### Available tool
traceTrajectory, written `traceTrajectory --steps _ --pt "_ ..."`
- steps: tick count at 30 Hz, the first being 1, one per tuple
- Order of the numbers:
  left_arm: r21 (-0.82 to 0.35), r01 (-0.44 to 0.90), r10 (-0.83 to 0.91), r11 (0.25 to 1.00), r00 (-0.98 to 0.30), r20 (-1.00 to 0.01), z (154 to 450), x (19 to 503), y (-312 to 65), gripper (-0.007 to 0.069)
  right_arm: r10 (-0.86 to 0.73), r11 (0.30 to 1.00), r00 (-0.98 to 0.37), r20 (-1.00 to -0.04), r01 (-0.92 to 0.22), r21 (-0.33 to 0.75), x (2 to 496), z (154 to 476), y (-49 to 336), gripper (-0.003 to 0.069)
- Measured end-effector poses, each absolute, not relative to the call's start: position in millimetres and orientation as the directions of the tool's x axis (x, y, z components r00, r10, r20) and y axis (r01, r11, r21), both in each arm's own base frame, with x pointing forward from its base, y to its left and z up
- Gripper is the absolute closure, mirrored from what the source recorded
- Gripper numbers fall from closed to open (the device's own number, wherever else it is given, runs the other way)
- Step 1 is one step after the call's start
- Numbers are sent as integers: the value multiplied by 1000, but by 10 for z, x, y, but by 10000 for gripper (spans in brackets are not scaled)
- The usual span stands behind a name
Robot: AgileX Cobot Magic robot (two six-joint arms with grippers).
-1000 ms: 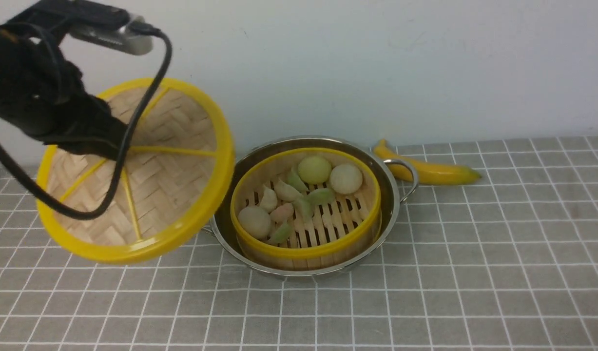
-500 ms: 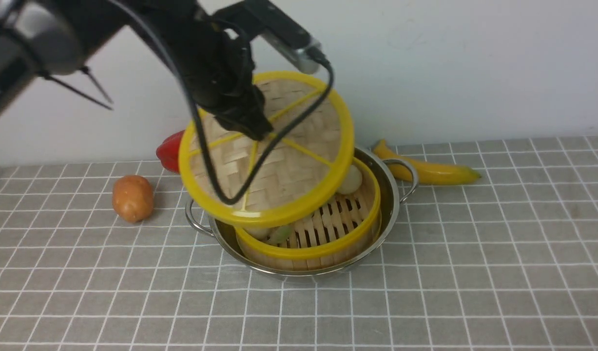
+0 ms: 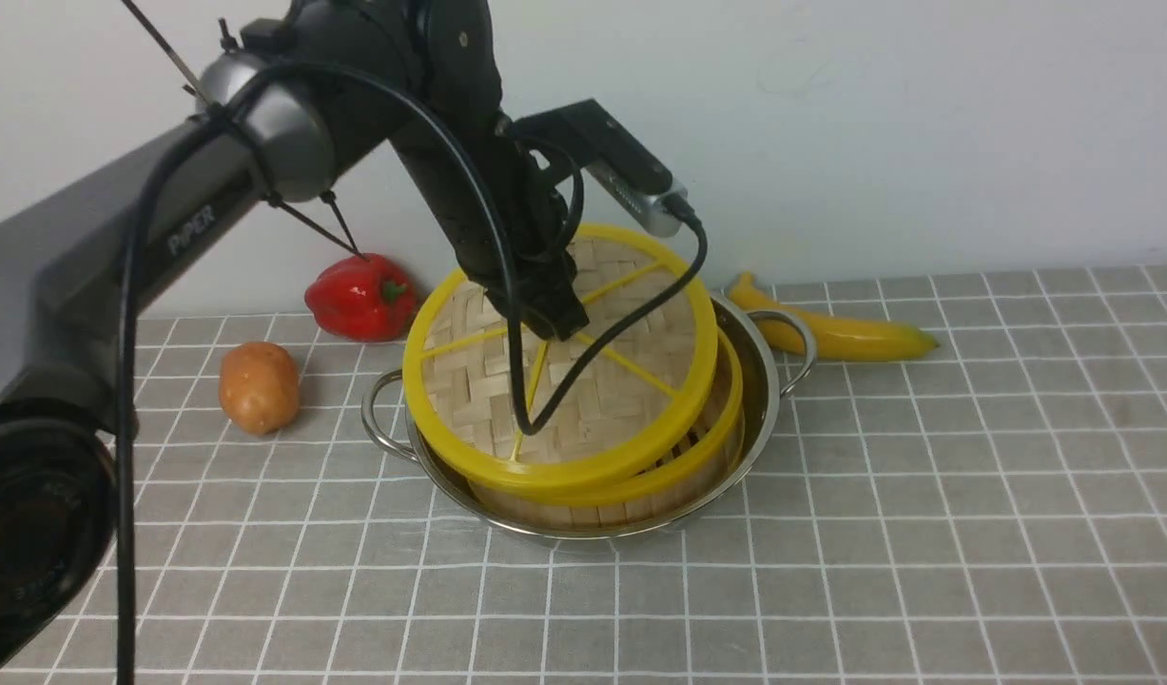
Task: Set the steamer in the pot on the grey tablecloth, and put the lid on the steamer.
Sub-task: 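Place the yellow bamboo steamer lid onto the steamer in the pot with the left gripper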
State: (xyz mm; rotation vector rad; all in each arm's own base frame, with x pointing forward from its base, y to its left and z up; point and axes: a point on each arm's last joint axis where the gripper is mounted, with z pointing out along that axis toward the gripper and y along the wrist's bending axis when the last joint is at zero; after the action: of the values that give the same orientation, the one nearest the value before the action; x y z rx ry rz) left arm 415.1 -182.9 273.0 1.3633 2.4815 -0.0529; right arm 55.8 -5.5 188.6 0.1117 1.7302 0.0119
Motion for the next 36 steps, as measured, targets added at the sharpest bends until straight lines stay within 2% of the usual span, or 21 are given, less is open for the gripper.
traceTrajectory --steps 13,29,36 --pt "148 862 847 485 -421 -326 2728 4192 -1870 505 81 995 -158 -984 68 72 558 1886 -55 419" --pt "114 869 841 481 -421 -339 2729 4170 -1896 505 81 995 -158 -984 68 72 558 1886 -55 416" --pt "100 869 841 485 -432 -324 2633 4198 -1907 505 81 995 -158 -984 68 72 558 1886 -55 416"
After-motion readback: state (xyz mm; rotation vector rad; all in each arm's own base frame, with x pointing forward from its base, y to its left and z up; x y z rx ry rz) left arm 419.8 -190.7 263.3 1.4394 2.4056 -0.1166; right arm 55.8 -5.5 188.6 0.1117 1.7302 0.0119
